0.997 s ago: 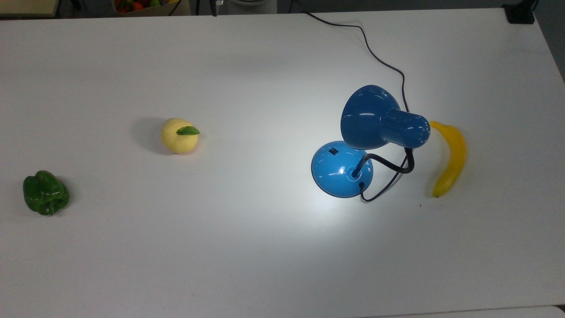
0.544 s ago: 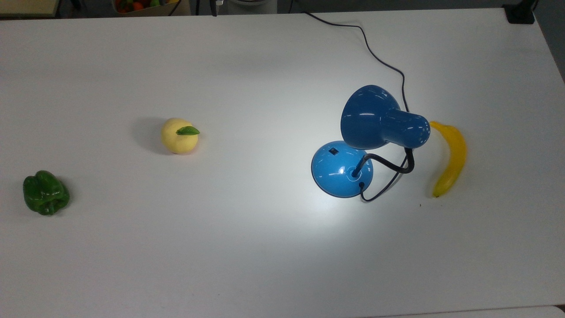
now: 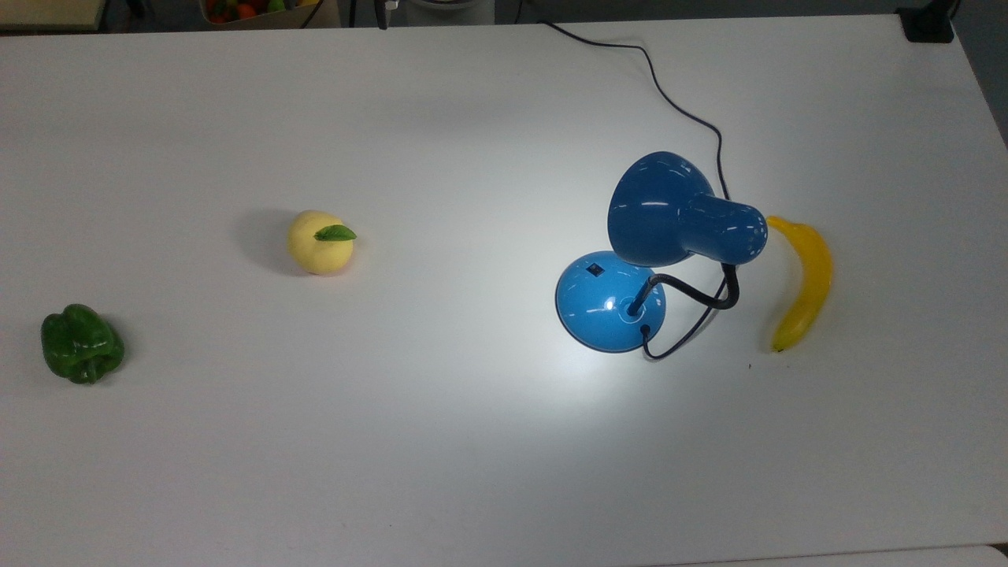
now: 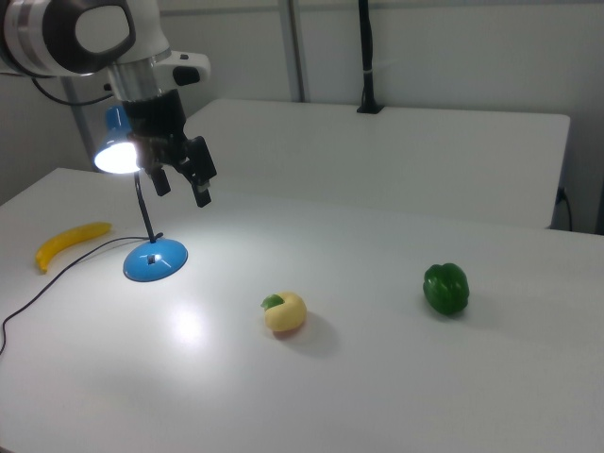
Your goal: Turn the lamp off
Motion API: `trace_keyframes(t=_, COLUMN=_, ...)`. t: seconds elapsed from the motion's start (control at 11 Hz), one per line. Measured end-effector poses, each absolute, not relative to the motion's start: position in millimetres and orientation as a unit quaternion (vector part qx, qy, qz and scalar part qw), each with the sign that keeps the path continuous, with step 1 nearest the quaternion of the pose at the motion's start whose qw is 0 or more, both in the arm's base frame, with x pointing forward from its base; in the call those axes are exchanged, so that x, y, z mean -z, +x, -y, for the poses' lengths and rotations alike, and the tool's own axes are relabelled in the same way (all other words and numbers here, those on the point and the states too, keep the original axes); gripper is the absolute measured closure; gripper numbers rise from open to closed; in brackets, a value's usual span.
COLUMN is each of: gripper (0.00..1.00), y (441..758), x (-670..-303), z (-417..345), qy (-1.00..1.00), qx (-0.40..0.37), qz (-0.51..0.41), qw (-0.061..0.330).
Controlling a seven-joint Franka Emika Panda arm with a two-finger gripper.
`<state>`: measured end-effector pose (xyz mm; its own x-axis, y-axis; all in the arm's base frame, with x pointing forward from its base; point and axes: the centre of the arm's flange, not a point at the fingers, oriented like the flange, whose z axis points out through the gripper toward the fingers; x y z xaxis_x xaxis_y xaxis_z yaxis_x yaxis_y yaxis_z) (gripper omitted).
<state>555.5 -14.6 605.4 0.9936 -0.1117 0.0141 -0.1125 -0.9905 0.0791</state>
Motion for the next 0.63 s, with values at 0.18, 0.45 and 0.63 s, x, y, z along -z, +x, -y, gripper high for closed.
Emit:
trace_keyframes(t=0.18, gripper=0.00, y=555.6, x=-605.3, z=14.6, qy=0.998, qx=-0.005, qz=0.056, qw=0.040)
trace_keyframes(t=0.45, gripper=0.05, y=555.7, x=-605.0, z=14.6, qy=0.998, qx=-0.004, qz=0.056, qw=0.040)
trace_keyframes(t=0.63, gripper=0.25, y=555.8, x=-604.9, z=14.7, qy=0.998, qx=-0.004, qz=0.056, qw=0.040)
